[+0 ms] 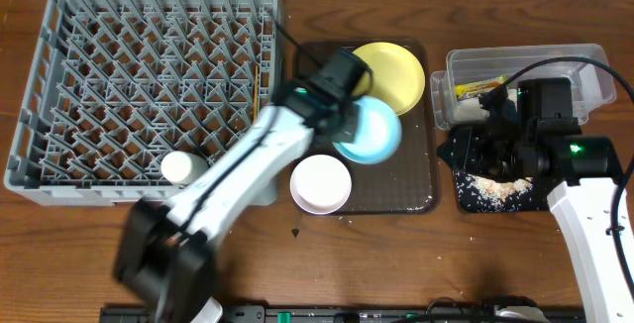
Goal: Sort waste into correct bins and load items into the dishwasher
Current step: 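Carry the blue bowl into the dish rack and release it, then reach the left gripper to the pink bowl and grasp its rim, then lift the pink bowl with the left gripper and carry it over the rack, then lower the pink bowl into the rack slots with the left gripper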
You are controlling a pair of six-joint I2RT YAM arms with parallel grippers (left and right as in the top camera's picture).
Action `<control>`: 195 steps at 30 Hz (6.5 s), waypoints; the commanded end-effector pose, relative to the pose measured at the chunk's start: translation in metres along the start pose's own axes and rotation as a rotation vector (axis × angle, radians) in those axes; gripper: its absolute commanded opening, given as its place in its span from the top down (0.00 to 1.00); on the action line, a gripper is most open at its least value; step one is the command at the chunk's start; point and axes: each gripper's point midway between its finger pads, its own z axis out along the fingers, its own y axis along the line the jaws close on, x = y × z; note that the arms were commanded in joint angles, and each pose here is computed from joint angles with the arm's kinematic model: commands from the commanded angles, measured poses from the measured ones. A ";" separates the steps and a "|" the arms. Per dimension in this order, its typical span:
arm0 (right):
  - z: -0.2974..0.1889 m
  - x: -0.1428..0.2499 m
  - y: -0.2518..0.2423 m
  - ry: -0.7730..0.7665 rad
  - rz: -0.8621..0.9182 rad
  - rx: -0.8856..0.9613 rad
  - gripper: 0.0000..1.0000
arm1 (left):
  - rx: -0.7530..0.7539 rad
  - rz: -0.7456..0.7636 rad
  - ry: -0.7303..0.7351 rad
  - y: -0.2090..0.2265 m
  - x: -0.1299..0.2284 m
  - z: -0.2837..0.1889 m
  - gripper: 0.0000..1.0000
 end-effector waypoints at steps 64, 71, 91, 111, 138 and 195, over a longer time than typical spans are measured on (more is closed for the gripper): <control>-0.007 -0.005 0.002 -0.027 -0.020 -0.002 0.54 | -0.698 0.114 -0.064 0.176 -0.045 -0.004 0.37; -0.007 -0.004 0.001 -0.020 -0.017 -0.001 0.54 | -0.194 0.097 -0.123 0.092 -0.031 -0.054 0.68; -0.007 -0.003 0.001 -0.020 -0.016 -0.001 0.53 | -0.050 -0.072 0.124 0.005 0.116 0.064 0.92; -0.007 -0.003 0.001 -0.018 -0.015 0.000 0.54 | 0.242 0.072 0.116 -0.060 0.078 0.014 0.39; -0.007 -0.004 0.001 -0.020 -0.016 -0.001 0.53 | 0.114 -0.008 0.156 -0.002 0.066 0.029 0.92; -0.007 -0.004 0.001 -0.023 -0.018 -0.001 0.51 | -1.406 0.048 0.061 0.365 -0.023 -0.073 0.92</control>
